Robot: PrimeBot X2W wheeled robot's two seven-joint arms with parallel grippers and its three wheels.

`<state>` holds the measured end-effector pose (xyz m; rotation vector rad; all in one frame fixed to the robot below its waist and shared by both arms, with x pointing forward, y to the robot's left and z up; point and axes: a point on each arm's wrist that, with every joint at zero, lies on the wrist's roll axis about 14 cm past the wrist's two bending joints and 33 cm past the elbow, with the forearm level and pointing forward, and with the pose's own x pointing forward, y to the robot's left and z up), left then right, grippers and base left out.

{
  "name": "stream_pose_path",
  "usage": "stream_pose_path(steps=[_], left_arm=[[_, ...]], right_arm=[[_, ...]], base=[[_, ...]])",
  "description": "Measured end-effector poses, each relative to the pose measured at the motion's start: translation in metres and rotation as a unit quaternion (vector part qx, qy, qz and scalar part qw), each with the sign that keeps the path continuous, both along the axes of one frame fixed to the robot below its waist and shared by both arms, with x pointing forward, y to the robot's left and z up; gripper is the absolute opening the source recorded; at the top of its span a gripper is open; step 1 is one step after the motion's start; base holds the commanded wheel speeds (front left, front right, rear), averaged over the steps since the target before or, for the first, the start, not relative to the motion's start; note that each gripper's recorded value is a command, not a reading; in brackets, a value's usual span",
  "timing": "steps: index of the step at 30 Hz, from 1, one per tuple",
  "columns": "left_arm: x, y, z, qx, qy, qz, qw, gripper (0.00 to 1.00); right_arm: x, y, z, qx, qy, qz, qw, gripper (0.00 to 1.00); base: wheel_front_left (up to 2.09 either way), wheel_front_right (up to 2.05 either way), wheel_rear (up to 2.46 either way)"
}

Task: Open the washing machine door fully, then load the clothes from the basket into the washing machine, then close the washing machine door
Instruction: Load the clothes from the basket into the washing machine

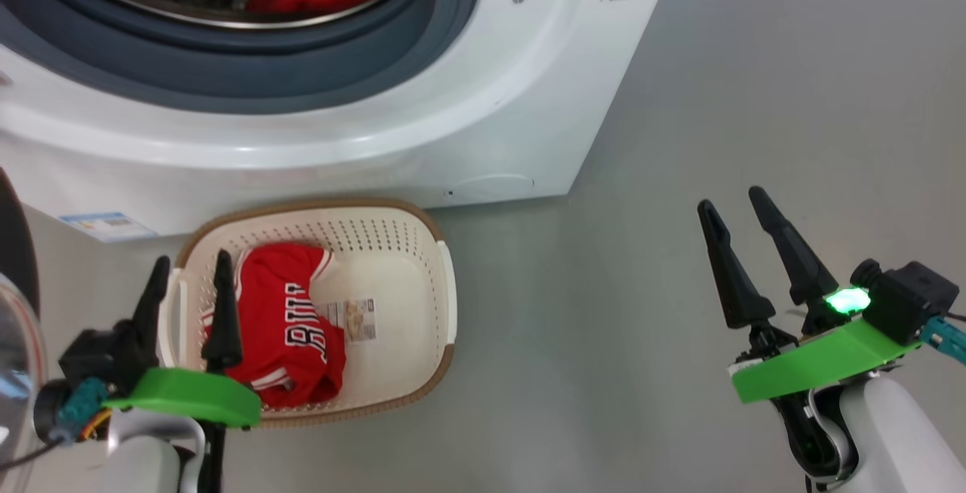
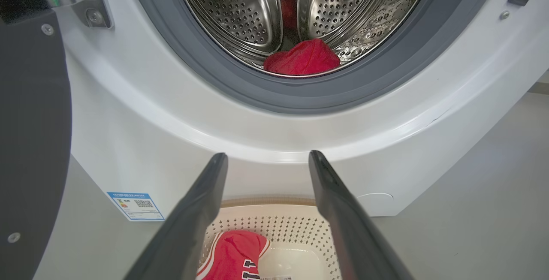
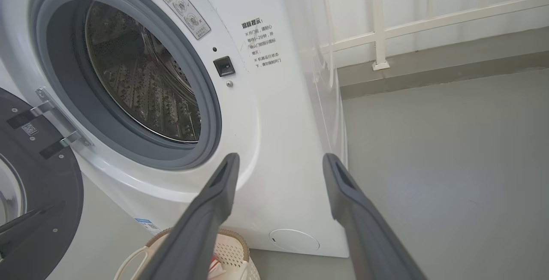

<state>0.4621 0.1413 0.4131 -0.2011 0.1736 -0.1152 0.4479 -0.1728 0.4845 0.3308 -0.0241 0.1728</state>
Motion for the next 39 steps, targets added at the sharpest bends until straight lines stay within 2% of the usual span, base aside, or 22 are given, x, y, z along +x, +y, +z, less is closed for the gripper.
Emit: stream_pose_path(steps=[13,24,39], left_arm=[[0.021,0.017,-0.075,0.025,0.096,0.01,0.995,1.0],[0.038,0.015,-0.126,0.034,0.159,-0.002,0.987,1.0],[0.052,0.009,-0.201,0.05,0.242,-0.018,0.969,1.0]], right_arm=[[0.021,0.005,-0.03,0.004,0.027,0.004,1.0,1.0],[0.034,0.003,-0.051,0.002,0.044,-0.001,0.999,1.0],[0.059,0.006,-0.092,0.009,0.07,0.0,0.997,1.0]], base=[[0.0,0.0,0.0],[0.0,0.0,0.0],[0.0,0.0,0.0]])
